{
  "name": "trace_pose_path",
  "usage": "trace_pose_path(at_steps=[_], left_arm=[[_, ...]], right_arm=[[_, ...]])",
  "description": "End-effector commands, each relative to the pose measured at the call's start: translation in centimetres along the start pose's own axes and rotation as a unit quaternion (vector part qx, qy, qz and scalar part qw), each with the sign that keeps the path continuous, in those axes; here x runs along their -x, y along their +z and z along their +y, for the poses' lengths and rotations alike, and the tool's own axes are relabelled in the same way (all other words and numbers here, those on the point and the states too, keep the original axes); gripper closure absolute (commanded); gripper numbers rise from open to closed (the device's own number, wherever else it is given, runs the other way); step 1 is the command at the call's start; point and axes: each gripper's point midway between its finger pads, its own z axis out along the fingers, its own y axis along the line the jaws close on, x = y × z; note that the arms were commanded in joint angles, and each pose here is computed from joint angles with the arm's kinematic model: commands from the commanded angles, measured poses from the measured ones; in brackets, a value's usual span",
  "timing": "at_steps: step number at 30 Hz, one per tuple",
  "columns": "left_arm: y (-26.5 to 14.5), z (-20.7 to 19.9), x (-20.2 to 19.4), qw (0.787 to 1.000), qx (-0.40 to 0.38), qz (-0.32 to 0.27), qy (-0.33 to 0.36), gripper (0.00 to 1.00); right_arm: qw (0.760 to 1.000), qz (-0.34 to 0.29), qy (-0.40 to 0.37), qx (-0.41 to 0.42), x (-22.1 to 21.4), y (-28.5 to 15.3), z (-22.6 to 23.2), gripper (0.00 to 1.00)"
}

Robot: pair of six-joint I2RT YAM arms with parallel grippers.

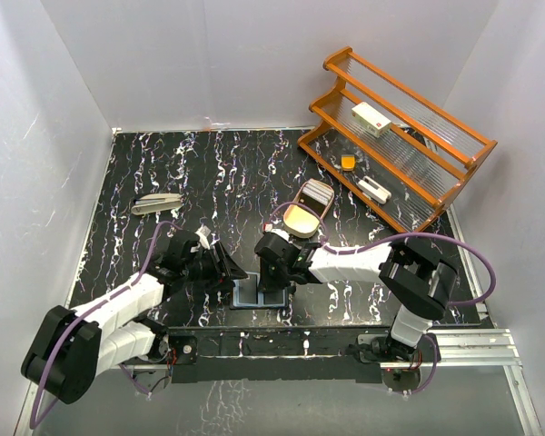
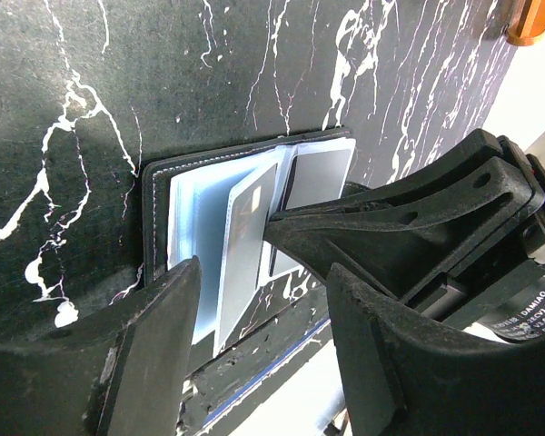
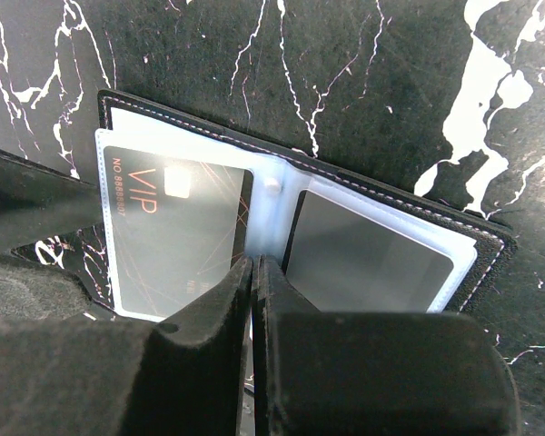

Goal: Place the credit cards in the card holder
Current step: Turn over the card slot in the card holder.

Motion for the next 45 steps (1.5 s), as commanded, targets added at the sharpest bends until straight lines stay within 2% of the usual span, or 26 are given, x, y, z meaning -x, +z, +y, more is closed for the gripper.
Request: trace_pose_path(at_steps=[1,23,45], left_arm=[[0.0,-0.6,-0.3,1.000,-0.021,0.011,-0.002,0.44],[-0.3,-3.0,-0.9,0.995,-0.091,0.027,-0.018,0.59],[-0.4,-3.8,-0.8,0.994,-0.107,0.030,-0.020,0.53]], right_arm=[[1.000,-0.002,-0.008,-0.011,-0.5,1.0,-0.6,0.97],[1.000,-0.009,-0.013,-0.006,-0.1,0.7,-0.3,0.96],[0.998,-0.043,-0.023,0.029,1.8,-1.7,1.9,0.81]])
